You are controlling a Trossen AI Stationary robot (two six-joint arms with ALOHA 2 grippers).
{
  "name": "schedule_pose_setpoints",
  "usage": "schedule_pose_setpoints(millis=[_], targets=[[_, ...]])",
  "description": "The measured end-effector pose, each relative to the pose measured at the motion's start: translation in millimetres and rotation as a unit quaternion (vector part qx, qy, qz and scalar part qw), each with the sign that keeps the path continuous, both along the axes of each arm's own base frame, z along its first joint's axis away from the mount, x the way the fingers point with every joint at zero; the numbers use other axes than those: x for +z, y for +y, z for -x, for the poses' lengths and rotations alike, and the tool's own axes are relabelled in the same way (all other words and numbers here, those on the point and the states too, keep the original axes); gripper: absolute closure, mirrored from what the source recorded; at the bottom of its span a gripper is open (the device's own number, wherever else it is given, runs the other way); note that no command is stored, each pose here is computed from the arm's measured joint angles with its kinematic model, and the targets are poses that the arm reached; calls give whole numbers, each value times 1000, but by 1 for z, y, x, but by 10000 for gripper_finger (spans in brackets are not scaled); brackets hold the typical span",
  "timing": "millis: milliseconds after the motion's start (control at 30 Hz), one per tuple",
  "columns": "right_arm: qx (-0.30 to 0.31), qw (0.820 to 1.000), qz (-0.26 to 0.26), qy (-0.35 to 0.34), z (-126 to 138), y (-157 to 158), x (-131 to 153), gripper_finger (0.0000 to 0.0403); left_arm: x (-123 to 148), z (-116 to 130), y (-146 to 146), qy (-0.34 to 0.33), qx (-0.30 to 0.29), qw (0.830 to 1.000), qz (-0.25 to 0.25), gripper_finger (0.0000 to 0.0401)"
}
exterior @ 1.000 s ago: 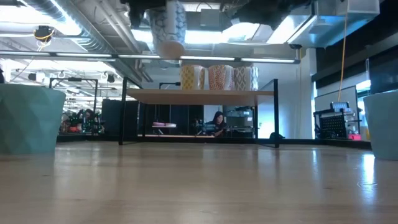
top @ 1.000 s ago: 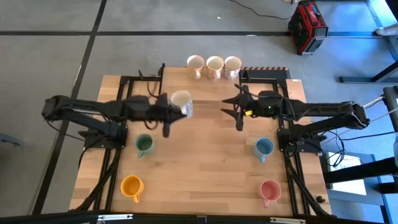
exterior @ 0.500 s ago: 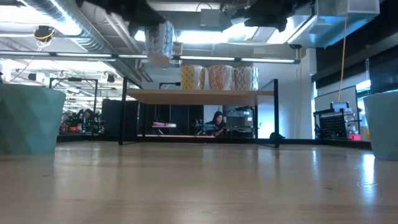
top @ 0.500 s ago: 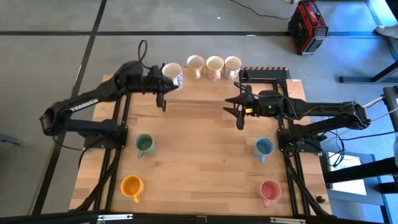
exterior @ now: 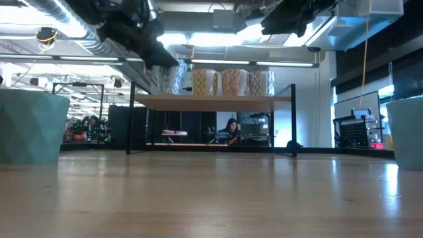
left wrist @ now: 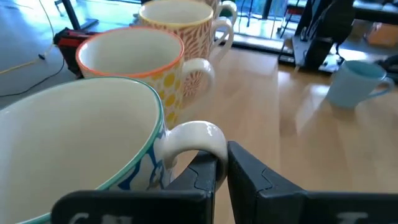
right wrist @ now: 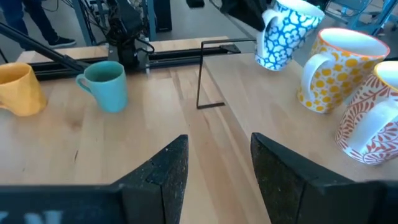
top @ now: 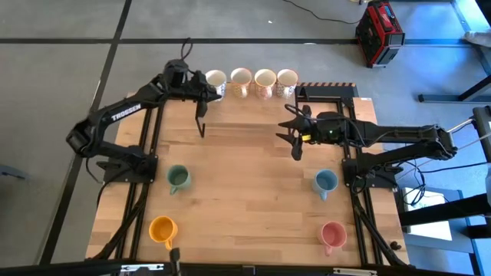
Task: Place coffee mugs
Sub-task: Put the blue patterned mug on the shelf
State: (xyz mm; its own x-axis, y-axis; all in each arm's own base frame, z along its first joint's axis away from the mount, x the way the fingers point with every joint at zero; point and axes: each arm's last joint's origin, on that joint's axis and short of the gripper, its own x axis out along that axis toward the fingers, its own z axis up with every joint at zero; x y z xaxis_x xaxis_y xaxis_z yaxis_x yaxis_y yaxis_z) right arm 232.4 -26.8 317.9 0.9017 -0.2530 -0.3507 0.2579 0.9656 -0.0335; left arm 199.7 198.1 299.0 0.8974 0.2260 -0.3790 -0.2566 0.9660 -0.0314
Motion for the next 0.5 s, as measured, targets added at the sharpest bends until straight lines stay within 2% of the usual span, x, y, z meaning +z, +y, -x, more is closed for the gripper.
schedule_pose_setpoints(millis=[500], targets=[[-3, 1000, -12, -5, 0, 0, 0, 237, -12, -4, 17, 13, -20, 998, -57, 387]])
